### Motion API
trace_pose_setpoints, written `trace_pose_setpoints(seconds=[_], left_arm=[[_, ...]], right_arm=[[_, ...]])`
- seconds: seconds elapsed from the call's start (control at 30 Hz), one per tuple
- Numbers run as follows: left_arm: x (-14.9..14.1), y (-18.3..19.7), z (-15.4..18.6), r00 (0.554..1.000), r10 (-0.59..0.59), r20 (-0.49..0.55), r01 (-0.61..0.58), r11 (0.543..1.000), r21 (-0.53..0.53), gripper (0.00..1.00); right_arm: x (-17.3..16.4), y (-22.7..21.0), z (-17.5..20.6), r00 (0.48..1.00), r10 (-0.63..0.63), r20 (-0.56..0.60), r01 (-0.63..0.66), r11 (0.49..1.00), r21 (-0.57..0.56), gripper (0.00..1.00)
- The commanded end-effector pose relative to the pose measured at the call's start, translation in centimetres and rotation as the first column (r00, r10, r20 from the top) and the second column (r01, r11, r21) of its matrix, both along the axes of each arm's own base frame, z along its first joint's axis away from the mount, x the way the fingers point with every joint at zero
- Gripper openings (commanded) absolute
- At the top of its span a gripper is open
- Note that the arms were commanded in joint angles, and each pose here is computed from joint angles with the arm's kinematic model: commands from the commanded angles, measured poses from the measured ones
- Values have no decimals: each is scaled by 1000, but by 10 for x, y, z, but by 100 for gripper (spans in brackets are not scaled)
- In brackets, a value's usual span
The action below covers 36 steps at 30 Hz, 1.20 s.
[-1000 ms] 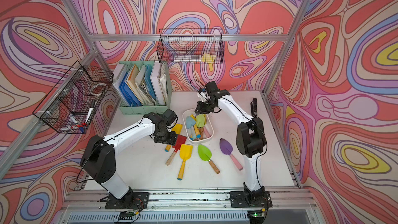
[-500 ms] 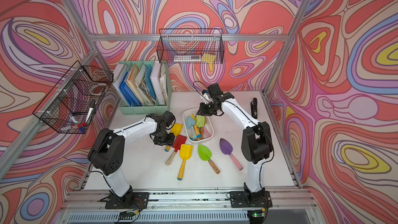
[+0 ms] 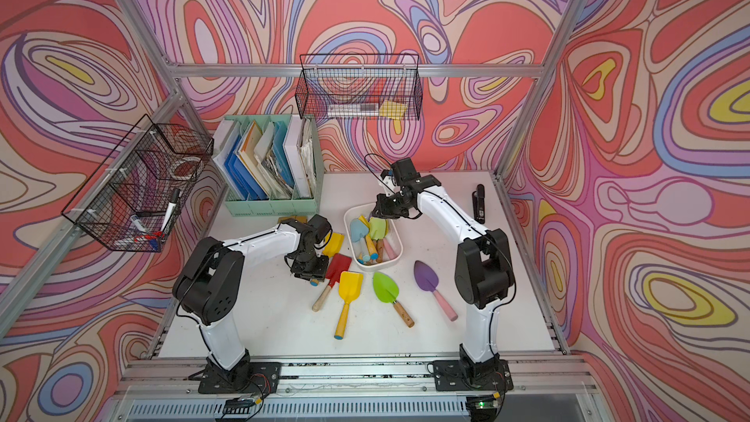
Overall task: Put the shovel into the storage box
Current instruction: Pick up the shovel from the center of the board, then place the shovel in the storage box.
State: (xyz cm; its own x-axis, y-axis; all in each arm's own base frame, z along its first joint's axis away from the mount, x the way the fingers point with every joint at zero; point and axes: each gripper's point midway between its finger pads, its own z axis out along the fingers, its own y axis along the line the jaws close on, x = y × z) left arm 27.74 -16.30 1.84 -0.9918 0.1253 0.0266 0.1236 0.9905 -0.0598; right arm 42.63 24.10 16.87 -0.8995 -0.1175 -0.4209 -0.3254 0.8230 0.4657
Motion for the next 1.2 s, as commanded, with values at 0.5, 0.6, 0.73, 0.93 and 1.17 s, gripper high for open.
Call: trace_pose_setpoints(seconds=[0.5, 0.6, 0.73, 0.93, 1.17], left_arm=[[1, 5, 16, 999, -6, 41, 6, 1000, 1, 5], [3, 4, 28, 998, 1, 65, -1, 1000, -13, 2], [6, 1, 52, 995, 12, 100, -8, 999, -42, 1], [13, -19, 95, 987, 14, 162, 8, 991, -134, 1], [20, -51, 117, 984, -8, 177, 46, 977, -210, 0]], right_arm=[[1, -1, 14, 997, -67, 34, 66, 997, 41, 19], [2, -1, 18, 994, -99, 39, 96, 993, 71, 19], [1, 2, 25, 989, -141, 39, 136, 984, 112, 23], [-9, 20, 30, 985, -166, 45, 160, 981, 113, 29], [-17, 46, 31, 980, -195, 50, 187, 973, 133, 36]])
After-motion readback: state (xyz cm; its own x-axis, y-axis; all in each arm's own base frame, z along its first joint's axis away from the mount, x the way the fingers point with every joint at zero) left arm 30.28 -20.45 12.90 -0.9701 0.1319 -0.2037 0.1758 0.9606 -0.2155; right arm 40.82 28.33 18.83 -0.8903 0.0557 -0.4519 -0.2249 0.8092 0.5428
